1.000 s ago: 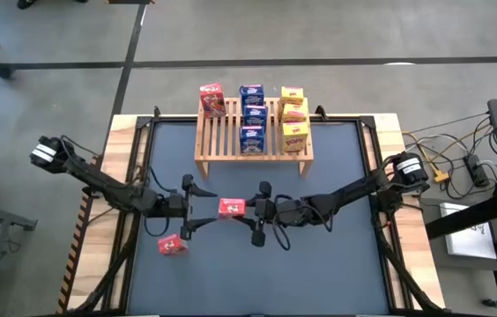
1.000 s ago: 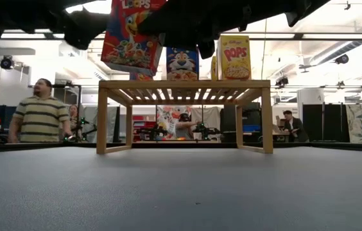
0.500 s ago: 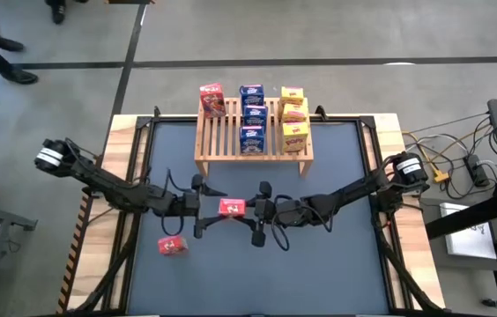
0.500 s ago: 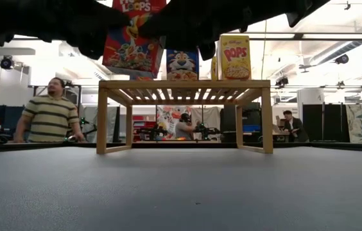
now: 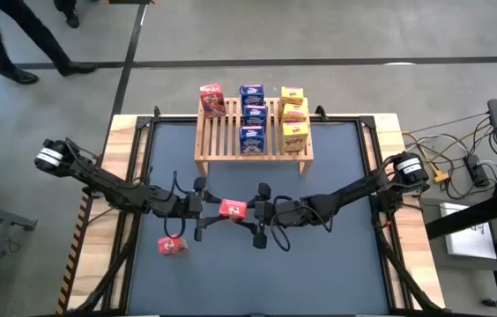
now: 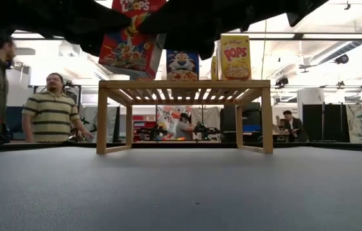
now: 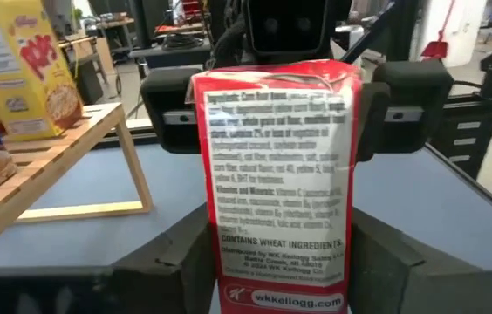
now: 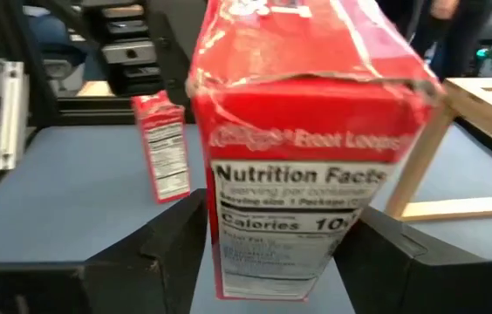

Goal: Stack cereal on shelf
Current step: Put the right red cereal box on the shelf aligned with the other red cereal box

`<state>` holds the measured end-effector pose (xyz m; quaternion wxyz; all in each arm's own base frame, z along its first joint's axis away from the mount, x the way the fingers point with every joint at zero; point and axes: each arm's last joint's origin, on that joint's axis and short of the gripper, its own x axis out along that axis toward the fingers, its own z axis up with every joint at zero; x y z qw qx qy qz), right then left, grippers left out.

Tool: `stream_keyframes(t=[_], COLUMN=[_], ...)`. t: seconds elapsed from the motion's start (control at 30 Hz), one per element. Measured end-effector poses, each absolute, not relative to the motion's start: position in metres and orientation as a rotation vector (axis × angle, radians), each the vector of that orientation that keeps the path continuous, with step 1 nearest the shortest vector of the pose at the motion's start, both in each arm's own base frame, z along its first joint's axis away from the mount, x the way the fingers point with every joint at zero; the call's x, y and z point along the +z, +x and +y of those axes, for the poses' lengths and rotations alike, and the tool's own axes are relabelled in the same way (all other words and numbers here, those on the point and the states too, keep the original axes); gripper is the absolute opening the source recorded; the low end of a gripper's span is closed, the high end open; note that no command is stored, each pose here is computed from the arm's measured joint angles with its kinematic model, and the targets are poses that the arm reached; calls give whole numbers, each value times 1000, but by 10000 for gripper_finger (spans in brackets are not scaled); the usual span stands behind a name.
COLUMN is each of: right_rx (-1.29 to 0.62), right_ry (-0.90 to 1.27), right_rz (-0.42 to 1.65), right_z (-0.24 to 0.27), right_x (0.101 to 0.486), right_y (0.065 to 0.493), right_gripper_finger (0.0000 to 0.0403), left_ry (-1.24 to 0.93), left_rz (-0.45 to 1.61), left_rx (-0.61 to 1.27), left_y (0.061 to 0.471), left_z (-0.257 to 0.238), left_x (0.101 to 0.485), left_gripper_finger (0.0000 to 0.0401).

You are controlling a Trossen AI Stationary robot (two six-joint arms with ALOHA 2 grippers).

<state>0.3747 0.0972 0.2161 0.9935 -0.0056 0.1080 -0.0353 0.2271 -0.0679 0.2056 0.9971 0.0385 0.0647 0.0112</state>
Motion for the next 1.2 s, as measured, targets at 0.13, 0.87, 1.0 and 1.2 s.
stream_keyframes(t=[0.13, 0.87, 1.0, 1.2], right_rx=[-46, 167, 166, 169], right_ry=[-15, -77, -83, -115], right_rz=[234, 171, 186, 155], right_z=[99, 143, 141, 140], right_x=[224, 215, 208, 208], right_y=[369, 293, 290, 289], right_gripper_finger=[234, 249, 250, 248], left_ry=[82, 97, 38, 2], left_rz=[113, -44, -35, -14], left_rx=[19, 177, 187, 209], left_y=[225, 151, 142, 140], left_z=[-67, 59, 92, 128], left_x=[209, 273, 269, 257], left_gripper_finger=[162, 162, 162, 162])
